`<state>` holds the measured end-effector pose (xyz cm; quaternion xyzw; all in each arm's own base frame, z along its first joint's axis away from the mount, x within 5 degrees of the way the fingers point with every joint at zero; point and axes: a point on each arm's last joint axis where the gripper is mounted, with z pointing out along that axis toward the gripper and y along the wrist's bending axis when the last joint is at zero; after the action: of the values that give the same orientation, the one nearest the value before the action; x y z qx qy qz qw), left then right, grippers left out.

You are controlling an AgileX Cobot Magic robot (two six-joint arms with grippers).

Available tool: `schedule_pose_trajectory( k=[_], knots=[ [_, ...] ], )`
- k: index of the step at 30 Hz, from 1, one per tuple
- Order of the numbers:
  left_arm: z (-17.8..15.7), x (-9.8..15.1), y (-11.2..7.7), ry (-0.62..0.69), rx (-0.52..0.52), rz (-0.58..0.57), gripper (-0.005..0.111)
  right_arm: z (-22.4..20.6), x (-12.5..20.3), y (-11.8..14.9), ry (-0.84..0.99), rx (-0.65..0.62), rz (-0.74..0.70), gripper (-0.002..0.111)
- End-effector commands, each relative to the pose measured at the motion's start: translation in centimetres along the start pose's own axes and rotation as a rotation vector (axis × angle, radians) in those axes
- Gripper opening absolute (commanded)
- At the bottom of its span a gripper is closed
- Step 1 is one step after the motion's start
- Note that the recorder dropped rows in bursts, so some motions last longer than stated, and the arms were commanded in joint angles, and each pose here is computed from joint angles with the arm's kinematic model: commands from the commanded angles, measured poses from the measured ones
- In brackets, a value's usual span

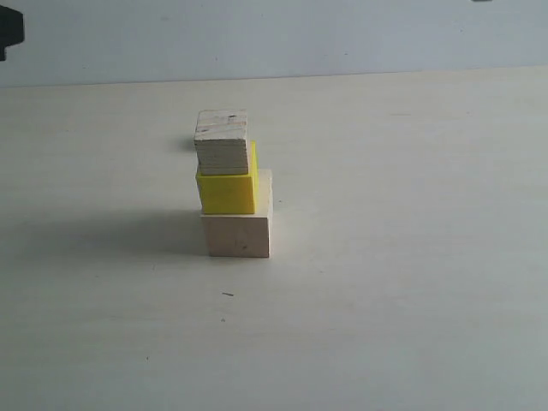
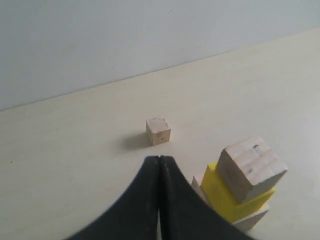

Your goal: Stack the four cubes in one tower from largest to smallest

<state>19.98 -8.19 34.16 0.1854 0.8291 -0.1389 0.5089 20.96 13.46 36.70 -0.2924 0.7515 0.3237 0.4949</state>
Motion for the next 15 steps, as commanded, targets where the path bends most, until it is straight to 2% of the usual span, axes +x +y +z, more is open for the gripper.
schedule_pose_trajectory(
  k=[1,6,9,15],
  knots=[
    [4.0,-0.2,2.0,0.061,-0.056,-0.098,0.0,-1.0,1.7,0.4,0.023,0.002,0.047,0.0],
    [8.1,-1.5,5.8,0.154,-0.124,-0.225,0.0,-0.9,2.6,0.5,0.078,-0.014,0.132,0.0],
    [10.3,-2.4,7.6,0.207,-0.132,-0.253,0.0,-0.9,2.6,0.6,0.082,-0.015,0.209,0.0],
    [15.3,-3.5,8.9,0.373,-0.05,-0.328,0.0,-0.9,2.7,0.9,0.103,-0.042,0.276,0.0]
  ],
)
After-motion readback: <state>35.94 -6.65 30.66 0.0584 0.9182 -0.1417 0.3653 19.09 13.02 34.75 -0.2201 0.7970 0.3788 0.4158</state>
